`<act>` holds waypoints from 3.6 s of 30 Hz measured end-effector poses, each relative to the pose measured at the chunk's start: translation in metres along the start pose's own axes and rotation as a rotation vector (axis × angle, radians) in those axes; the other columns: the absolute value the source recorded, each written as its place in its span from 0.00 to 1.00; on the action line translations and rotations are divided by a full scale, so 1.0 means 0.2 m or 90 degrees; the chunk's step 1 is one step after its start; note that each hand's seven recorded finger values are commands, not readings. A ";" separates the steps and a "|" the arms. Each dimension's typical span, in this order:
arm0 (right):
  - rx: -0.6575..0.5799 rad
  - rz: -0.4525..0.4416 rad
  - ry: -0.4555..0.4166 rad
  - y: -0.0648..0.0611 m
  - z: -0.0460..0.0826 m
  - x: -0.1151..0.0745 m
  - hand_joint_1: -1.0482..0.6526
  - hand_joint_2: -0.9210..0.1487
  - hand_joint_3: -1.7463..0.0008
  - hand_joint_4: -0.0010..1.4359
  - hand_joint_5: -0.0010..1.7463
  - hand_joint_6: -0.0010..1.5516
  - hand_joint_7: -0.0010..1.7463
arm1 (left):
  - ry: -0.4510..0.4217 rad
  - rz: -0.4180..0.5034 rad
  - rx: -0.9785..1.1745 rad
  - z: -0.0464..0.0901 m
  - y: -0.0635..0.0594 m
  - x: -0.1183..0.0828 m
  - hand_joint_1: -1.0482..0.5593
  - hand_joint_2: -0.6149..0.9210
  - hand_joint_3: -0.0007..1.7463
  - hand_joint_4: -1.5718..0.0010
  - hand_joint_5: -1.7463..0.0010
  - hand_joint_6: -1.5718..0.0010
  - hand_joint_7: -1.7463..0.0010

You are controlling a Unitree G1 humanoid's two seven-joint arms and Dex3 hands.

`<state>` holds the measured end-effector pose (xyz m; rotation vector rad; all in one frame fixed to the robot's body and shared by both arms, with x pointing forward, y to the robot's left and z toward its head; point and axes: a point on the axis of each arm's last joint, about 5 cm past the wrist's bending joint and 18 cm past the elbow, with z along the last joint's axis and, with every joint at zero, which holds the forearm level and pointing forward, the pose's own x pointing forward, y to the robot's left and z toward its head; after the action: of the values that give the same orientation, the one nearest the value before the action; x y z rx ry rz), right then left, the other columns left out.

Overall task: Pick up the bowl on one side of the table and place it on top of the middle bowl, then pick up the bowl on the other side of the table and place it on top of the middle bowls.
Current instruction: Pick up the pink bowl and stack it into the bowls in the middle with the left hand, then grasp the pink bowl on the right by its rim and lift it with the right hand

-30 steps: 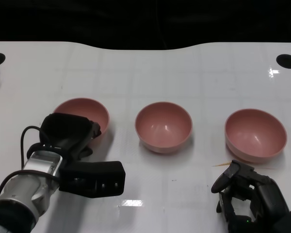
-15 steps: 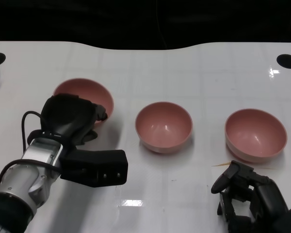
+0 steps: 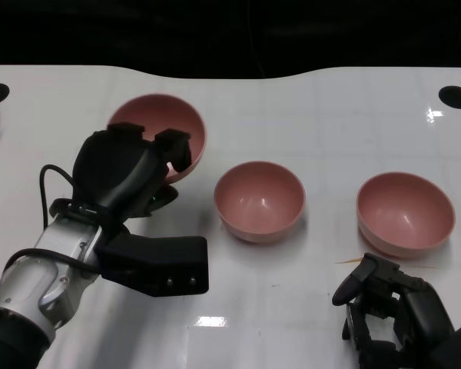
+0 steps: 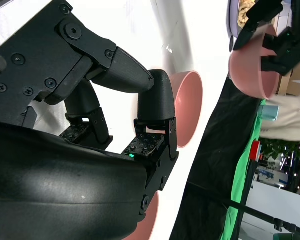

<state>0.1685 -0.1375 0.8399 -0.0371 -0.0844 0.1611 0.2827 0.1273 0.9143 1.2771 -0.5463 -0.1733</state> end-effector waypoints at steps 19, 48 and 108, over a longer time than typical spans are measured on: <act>0.003 0.008 0.000 0.01 0.00 0.00 0.32 0.57 0.15 0.61 0.92 0.49 0.85 | -0.120 -0.017 -0.208 0.25 -0.06 0.09 0.50 0.68 0.70 0.42 0.00 0.53 0.01; 0.004 0.008 0.008 0.02 0.01 0.00 0.32 0.57 0.15 0.62 0.91 0.49 0.84 | -0.183 -0.182 0.077 0.36 0.04 0.14 0.12 1.00 0.34 0.93 0.87 0.87 1.00; 0.008 0.009 0.004 -0.01 0.01 -0.04 0.32 0.53 0.18 0.57 0.90 0.46 0.83 | 0.068 0.053 -0.777 0.07 -0.19 -0.63 0.61 0.71 0.74 0.46 0.01 0.50 0.13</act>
<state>0.1613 -0.1398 0.8422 -0.0263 -0.0777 0.1755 0.1745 0.1554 0.8443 0.0736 -0.2919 -0.3019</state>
